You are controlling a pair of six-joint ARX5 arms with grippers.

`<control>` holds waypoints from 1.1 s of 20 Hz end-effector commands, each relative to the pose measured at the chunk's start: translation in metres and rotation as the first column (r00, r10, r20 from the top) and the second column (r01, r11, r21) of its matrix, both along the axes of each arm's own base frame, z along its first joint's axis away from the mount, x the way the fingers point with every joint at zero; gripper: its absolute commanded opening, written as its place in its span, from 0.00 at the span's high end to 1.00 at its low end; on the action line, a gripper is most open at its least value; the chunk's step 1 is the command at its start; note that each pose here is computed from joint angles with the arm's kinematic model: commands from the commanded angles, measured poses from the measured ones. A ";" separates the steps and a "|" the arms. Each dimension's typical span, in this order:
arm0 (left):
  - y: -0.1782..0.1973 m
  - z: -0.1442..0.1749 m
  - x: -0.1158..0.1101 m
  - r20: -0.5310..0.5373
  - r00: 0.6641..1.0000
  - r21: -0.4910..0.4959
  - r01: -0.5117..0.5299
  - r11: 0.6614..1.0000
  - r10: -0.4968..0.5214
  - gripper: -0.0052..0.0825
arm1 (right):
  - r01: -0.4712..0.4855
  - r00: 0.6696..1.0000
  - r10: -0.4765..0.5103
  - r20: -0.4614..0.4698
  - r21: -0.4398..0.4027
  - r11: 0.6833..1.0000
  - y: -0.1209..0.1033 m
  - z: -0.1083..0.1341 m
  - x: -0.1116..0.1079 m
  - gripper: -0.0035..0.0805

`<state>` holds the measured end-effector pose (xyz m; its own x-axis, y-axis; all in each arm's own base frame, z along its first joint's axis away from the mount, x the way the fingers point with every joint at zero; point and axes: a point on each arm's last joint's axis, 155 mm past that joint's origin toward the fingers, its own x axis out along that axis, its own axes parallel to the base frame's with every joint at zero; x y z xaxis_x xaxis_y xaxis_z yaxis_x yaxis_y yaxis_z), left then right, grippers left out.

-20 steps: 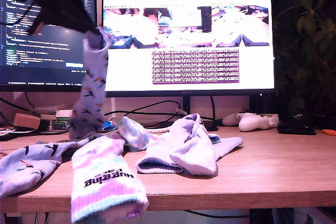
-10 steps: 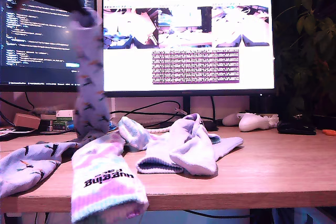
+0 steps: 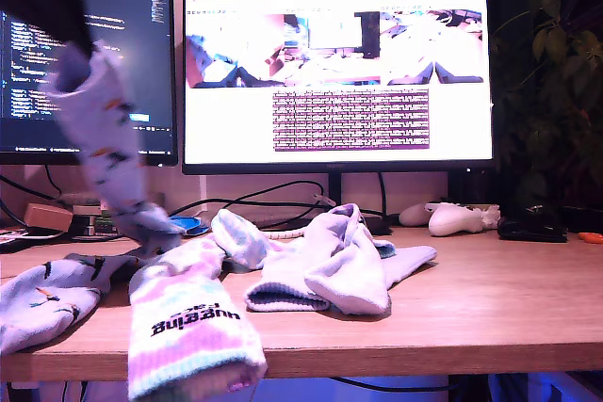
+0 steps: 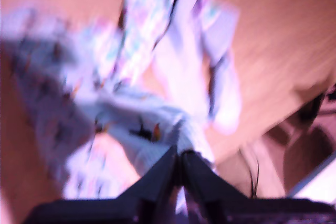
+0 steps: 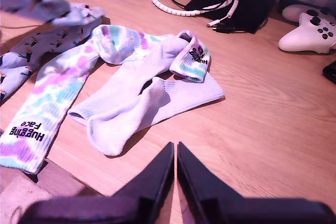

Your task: Pair up the socks based on colour and pattern, by placing them on top of one another

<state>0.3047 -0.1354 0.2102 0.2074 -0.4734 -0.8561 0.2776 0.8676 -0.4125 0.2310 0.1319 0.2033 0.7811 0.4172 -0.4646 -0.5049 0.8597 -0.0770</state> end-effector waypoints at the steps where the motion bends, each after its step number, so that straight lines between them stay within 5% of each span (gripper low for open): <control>1: 0.000 -0.006 0.001 -0.020 1.000 0.005 0.001 1.000 -0.001 0.97 | -0.010 1.000 0.010 -0.008 0.003 1.000 0.002 -0.006 0.000 0.97; 9: 0.001 -0.018 -0.014 -0.089 0.996 0.067 0.022 0.998 -0.016 0.93 | -0.014 1.000 0.014 0.010 0.016 1.000 0.004 -0.001 0.002 0.97; 13: 0.006 -0.027 -0.016 -0.116 0.993 0.112 0.024 0.993 -0.011 0.58 | -0.027 1.000 0.027 0.007 0.021 0.999 0.007 -0.002 0.000 0.97; 15: 0.007 -0.028 -0.016 -0.116 0.993 0.120 0.023 0.993 -0.009 0.53 | -0.027 1.000 0.027 0.007 0.022 0.999 0.007 -0.002 0.000 0.97; 18: 0.011 -0.028 -0.010 -0.092 0.996 0.139 0.015 0.990 -0.002 0.56 | -0.028 1.000 0.028 0.007 0.022 0.999 0.007 -0.002 0.000 0.97; 22: 0.003 -0.020 0.015 0.044 0.997 0.120 0.063 0.991 -0.068 0.96 | -0.032 0.999 0.031 0.015 0.029 0.999 0.008 0.001 0.001 0.97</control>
<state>0.3129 -0.1288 0.1938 0.2121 -0.3758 -0.9021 0.3043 0.9026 -0.3045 0.2314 0.1393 0.2107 0.7780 0.4536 -0.4347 -0.5283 0.8468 -0.0621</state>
